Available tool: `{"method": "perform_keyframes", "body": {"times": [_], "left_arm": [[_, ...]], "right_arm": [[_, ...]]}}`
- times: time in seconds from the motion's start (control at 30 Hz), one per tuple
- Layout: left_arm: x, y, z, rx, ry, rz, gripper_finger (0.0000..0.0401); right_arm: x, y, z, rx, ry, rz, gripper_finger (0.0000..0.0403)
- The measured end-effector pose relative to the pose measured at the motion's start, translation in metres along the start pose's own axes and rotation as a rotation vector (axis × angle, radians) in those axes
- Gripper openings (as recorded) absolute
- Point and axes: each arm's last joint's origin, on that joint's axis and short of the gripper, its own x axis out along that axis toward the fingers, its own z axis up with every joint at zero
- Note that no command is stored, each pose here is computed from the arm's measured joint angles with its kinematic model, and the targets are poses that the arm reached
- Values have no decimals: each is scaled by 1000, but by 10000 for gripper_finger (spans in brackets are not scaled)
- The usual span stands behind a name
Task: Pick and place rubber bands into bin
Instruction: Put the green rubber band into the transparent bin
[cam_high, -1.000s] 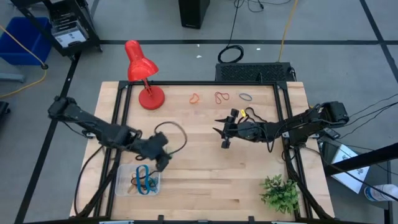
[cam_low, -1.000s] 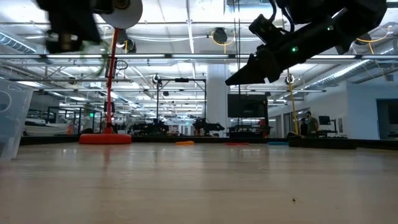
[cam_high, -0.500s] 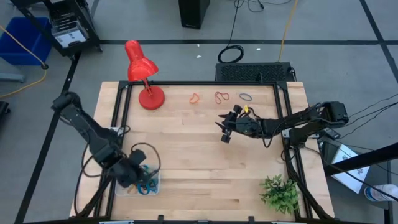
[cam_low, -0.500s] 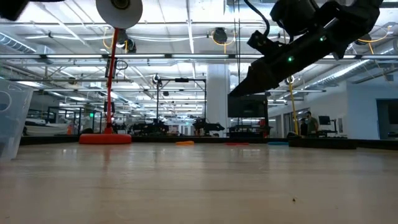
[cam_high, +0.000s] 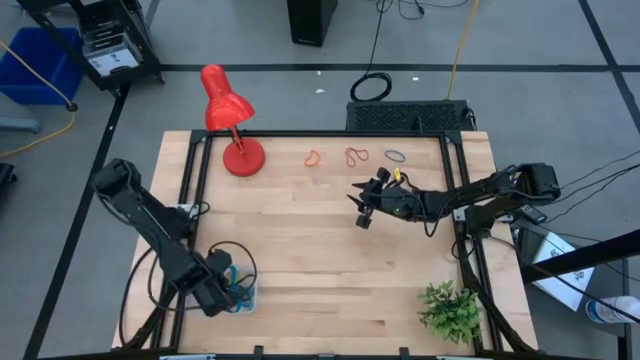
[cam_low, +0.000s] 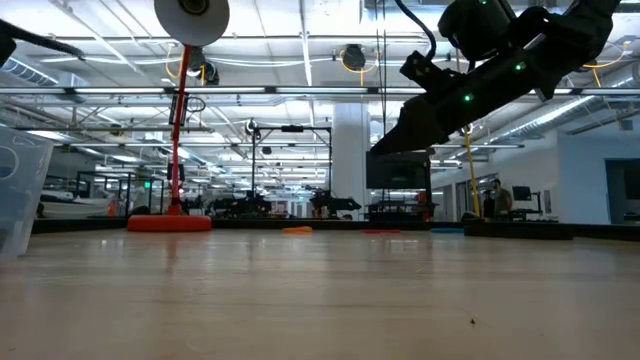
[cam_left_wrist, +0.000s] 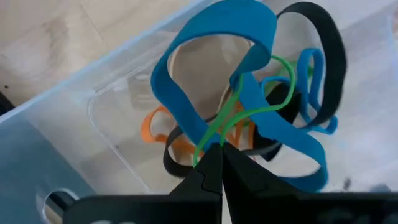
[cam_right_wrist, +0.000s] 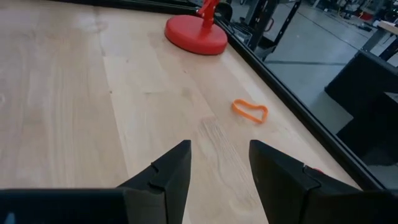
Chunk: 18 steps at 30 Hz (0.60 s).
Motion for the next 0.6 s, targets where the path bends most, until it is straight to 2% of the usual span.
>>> {"method": "perform_keyframes", "body": {"times": [0.2,0.43,0.6], "left_arm": [[4,-2,0,-3,-5,6,6],[3,-5,3,-16,-3,-13,7],[3,-6,5,-1,-29,-26,8]], "right_arm": [[0,0,0,0,0,5,155],[0,4,1,-1,-15,129,155],[0,4,1,-3,-15,131,155]]}}
